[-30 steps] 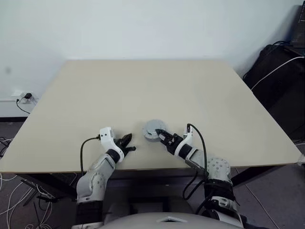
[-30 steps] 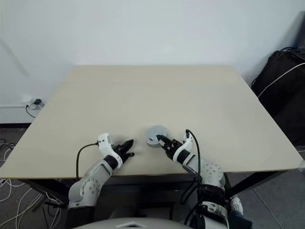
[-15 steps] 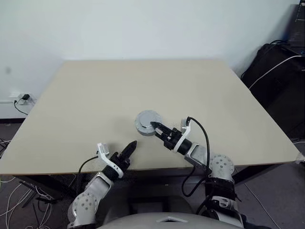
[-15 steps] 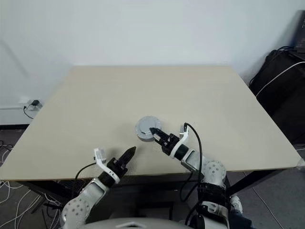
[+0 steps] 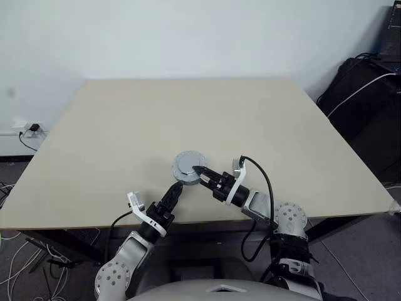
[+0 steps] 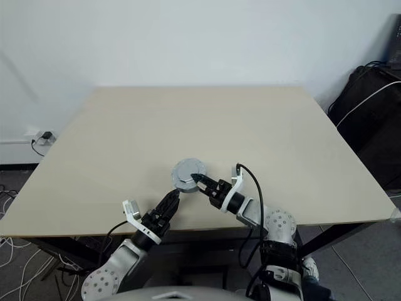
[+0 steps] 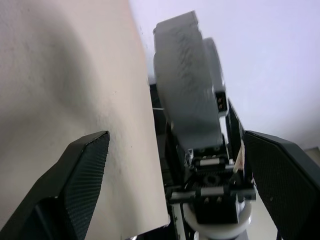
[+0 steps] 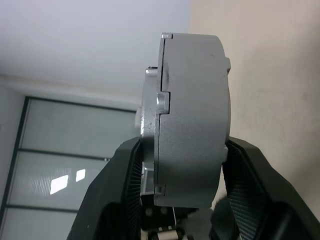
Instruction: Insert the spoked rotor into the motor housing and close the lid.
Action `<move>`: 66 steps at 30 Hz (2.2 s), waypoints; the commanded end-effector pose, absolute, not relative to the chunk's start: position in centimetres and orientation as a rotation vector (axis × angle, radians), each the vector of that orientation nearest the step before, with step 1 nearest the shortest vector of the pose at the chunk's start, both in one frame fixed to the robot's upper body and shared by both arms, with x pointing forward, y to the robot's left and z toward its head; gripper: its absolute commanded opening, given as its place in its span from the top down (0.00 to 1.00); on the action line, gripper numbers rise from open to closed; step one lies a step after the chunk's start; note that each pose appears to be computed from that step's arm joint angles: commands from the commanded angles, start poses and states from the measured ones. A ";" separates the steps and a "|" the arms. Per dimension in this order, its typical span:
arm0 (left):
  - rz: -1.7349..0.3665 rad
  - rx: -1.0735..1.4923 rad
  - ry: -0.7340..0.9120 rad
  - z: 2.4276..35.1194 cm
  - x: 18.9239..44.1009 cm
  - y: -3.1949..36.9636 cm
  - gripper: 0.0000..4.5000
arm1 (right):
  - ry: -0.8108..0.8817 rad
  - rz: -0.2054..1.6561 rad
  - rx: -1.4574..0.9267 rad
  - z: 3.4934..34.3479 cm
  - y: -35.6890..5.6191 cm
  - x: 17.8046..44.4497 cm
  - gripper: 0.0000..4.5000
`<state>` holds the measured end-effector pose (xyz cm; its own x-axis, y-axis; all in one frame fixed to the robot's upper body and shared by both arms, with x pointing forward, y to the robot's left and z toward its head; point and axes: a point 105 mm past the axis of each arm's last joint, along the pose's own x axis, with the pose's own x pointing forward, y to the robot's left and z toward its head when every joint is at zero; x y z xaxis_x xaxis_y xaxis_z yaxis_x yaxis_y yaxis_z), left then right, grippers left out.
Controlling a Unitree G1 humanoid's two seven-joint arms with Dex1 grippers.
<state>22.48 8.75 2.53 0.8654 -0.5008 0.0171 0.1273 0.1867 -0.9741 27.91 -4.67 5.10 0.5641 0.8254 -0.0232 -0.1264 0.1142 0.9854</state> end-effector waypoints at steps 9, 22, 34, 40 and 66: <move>-0.474 -1.507 0.253 4.4 23.3 7.1 0.01 | 0.685 0.945 1.265 7.3 -4.3 26.6 0.54; -0.489 -1.538 0.276 4.4 23.3 6.6 0.01 | 0.730 1.028 1.276 7.6 -4.3 25.2 0.54; -0.465 -1.536 0.322 3.9 23.6 6.3 0.47 | 0.725 1.025 1.256 7.7 -4.3 25.3 0.54; -0.469 -1.526 0.324 4.0 23.6 6.3 0.52 | 0.682 0.987 1.168 7.3 -4.6 25.6 0.54; -0.459 -1.452 0.174 6.2 26.3 7.8 0.52 | 0.658 0.745 0.958 4.3 -8.2 27.1 0.00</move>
<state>24.91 8.53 3.36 0.8957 -0.4432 0.0370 0.0994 0.1183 -0.9880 26.63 -7.94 3.09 0.5591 0.8088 -0.1824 -0.1883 0.3381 0.9221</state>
